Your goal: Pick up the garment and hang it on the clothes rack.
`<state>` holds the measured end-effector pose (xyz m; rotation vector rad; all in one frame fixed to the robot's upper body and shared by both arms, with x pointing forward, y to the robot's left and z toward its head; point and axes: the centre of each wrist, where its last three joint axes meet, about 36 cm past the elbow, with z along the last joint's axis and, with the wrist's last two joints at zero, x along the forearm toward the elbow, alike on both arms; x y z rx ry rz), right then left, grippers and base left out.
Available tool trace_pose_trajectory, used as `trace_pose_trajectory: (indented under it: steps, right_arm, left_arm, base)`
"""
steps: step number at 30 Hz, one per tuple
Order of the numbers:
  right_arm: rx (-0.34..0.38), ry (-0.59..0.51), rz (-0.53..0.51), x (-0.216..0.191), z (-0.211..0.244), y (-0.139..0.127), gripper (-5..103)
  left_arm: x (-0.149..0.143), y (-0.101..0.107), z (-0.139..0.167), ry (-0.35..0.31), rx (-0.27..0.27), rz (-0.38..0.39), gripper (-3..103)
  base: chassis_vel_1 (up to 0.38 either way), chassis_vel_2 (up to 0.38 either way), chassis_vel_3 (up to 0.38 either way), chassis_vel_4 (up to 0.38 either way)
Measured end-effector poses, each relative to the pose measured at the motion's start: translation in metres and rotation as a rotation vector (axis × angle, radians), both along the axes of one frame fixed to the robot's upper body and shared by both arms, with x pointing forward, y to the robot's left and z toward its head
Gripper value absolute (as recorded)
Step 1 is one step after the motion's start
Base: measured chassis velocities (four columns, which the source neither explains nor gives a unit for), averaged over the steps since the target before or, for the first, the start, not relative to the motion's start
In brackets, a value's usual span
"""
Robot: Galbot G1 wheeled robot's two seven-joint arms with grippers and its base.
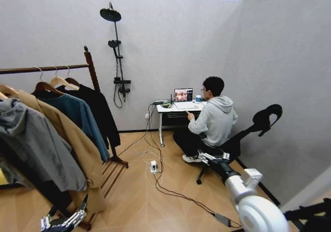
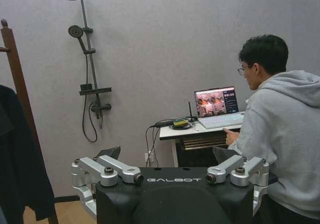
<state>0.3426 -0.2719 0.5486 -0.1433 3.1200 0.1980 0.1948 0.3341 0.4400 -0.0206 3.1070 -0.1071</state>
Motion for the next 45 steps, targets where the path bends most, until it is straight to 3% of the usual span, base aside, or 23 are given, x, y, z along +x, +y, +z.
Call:
trace_pose_trajectory:
  steps: [19,29,45]
  right_arm:
    - [-0.008,-0.043,0.048,0.029,-0.027,0.0,100]
    - [0.013,-0.052,0.088,0.033,-0.023,0.015,100]
    - [-0.003,-0.009,0.05,0.028,-0.036,0.006,100]
  left_arm:
    - [0.0,0.0,0.0,0.0,0.0,0.0,100]
    - [0.0,0.0,0.0,0.0,0.0,0.0,100]
    - [0.0,0.0,0.0,0.0,0.0,0.0,100]
  base:
    - [0.063,-0.065,-0.066,0.06]
    - [0.057,-0.057,-0.061,0.057]
    - [0.053,-0.063,-0.052,0.06]
